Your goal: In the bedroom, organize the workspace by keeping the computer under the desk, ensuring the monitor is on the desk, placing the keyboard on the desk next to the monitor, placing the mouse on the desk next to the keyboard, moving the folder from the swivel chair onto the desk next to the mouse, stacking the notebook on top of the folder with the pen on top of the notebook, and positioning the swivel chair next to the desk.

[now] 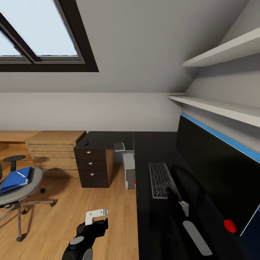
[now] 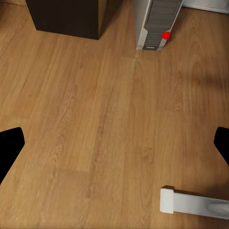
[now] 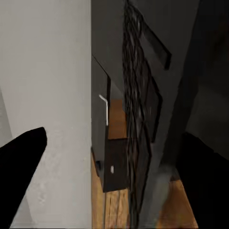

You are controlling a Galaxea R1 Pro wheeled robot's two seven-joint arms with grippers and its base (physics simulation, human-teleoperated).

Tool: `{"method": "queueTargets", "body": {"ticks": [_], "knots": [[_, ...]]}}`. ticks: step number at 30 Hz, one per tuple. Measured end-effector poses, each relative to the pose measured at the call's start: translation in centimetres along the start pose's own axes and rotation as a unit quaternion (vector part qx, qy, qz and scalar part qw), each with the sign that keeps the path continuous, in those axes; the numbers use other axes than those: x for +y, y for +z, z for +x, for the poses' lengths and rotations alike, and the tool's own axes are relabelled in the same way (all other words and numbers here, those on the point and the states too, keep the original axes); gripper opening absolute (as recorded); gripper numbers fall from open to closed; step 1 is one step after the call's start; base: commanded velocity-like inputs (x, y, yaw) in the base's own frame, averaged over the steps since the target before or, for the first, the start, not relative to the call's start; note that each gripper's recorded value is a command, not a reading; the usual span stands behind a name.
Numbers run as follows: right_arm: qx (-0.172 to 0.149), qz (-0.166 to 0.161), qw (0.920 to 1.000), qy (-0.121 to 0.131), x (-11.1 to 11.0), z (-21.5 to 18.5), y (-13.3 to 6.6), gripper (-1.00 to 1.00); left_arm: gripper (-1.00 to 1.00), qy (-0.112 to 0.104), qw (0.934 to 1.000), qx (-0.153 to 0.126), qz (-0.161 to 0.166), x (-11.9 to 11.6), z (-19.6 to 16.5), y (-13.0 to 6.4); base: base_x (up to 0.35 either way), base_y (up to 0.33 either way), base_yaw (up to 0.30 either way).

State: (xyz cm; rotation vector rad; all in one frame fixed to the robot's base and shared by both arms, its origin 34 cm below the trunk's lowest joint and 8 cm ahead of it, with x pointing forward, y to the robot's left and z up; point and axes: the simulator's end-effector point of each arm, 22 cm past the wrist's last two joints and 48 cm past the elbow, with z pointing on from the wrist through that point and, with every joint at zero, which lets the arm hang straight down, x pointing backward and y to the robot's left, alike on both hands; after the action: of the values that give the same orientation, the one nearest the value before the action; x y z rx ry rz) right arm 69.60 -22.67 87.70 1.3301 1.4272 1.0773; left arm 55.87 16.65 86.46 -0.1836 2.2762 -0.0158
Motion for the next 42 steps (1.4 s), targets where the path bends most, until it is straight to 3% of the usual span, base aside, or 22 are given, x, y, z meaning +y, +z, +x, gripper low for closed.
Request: {"method": "queueTargets", "body": {"ticks": [32, 42], "knots": [[-0.001, 0.0, 1.0, -0.002, 0.0, -0.04, 0.0, 1.0, 1.0, 0.001, 1.0, 0.0, -0.001, 0.16, 0.0, 0.03, -0.001, -0.021, 0.0], [0.001, 0.002, 1.0, -0.002, -0.12, 0.06, 0.03, 1.0, 1.0, 0.001, 1.0, 0.0, -0.001, 0.18, -0.02, 0.05, -0.21, 0.0, 0.0]]}}
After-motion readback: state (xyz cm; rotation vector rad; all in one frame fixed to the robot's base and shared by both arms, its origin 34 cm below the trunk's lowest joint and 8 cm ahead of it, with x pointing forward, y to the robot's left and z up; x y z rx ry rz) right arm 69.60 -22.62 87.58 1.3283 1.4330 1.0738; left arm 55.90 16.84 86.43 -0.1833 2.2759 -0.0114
